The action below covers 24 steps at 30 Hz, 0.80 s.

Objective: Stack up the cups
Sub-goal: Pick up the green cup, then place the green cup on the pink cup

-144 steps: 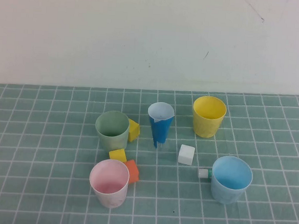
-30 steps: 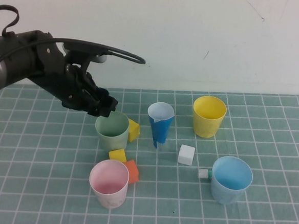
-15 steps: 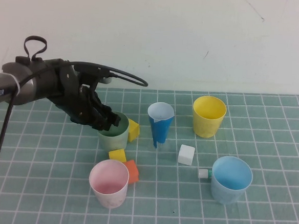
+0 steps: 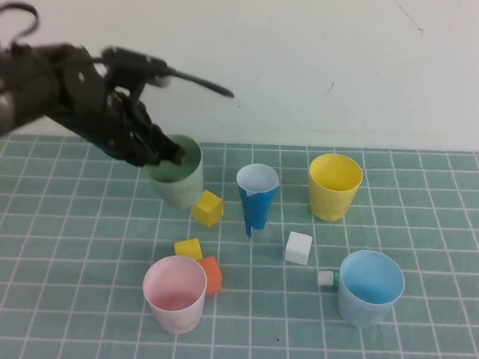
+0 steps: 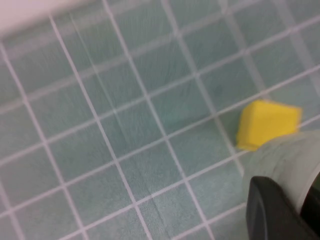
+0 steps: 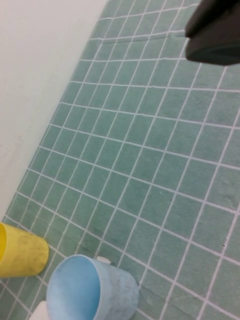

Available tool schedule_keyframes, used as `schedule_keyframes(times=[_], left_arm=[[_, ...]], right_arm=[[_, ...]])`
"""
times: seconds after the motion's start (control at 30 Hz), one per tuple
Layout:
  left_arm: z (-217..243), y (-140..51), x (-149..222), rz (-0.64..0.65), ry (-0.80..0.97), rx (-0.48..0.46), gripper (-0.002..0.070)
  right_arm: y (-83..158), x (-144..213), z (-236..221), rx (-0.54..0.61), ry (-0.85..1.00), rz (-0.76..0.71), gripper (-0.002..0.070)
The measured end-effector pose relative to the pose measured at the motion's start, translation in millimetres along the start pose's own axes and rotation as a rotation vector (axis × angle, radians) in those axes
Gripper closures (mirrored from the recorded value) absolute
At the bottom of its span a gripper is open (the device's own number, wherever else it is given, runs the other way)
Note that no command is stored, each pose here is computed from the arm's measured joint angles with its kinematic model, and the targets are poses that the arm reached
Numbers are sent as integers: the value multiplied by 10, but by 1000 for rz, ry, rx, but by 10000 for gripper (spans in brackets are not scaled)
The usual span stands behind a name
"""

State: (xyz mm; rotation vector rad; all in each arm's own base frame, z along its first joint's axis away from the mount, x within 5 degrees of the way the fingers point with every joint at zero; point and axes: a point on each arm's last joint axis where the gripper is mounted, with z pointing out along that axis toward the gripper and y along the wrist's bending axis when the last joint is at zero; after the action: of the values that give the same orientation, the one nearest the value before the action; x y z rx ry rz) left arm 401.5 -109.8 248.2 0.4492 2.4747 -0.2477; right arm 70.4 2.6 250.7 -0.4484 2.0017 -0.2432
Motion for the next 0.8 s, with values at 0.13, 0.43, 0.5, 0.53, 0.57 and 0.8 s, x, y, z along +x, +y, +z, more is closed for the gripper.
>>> schedule_keyframes(times=[0.13,0.43,0.5,0.53,0.57,0.8], left_arm=[[-540,-100,-30,51,11,26,662],[-982,-259,379,22,124,107,662],[-917,-256,537,8,139,101,662],[-869,-251,606,-2,141,98,662],[-833,-251,655,-14,139,98,662],[-669,-246,854,-25,135,102,662]], right_arm=[[1,-1,0,-1,-1,2,679],[1,-2,0,-1,-3,4,679],[1,-2,0,-1,-3,4,678],[1,-2,0,-1,-3,4,679],[1,-2,0,-1,-3,4,678],[1,-2,0,-1,-3,4,679]])
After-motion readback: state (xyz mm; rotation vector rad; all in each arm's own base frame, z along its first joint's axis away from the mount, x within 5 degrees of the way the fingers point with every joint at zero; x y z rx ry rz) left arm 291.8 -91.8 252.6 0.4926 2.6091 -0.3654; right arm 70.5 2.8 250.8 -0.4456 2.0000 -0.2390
